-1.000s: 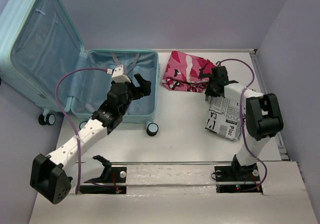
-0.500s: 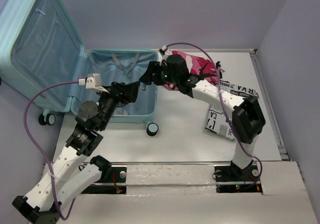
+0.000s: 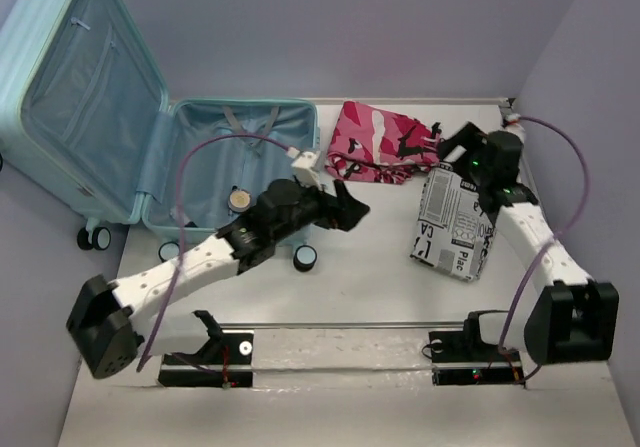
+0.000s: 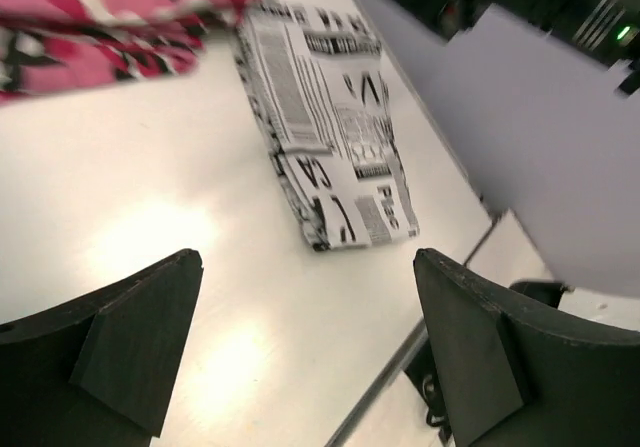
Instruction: Pack the luggage
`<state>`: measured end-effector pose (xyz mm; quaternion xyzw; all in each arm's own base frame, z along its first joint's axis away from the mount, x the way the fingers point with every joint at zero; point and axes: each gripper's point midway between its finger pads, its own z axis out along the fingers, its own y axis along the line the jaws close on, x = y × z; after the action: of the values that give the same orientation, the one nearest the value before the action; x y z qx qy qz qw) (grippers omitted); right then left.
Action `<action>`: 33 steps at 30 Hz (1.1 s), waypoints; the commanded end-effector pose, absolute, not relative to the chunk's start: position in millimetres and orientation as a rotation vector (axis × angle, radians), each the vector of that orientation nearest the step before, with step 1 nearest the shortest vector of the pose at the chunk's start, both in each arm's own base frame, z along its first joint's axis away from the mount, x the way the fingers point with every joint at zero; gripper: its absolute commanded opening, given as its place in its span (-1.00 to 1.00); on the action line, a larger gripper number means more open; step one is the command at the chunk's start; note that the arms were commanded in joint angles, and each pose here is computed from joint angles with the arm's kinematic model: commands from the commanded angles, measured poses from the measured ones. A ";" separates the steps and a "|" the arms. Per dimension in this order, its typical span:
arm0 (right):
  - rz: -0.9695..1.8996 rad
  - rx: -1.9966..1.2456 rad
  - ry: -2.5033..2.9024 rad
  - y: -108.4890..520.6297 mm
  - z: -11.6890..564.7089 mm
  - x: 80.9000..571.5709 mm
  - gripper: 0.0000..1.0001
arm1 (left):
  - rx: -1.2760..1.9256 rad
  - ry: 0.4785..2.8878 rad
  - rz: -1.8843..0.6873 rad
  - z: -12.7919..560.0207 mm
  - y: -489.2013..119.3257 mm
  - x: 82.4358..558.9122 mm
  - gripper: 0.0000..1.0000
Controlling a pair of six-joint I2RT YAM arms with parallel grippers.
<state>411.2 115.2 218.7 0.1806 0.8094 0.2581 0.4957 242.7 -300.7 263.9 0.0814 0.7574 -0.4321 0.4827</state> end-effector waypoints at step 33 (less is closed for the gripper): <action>0.658 1.152 2.228 -68.3 7.0 329.0 0.65 | 0.492 2.355 -1.211 49.9 -525.3 271.7 0.91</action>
<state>356.0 -108.3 41.9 0.4118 0.8130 0.1739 0.3731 275.4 -515.5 52.9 0.1814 0.8544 -0.4203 0.2458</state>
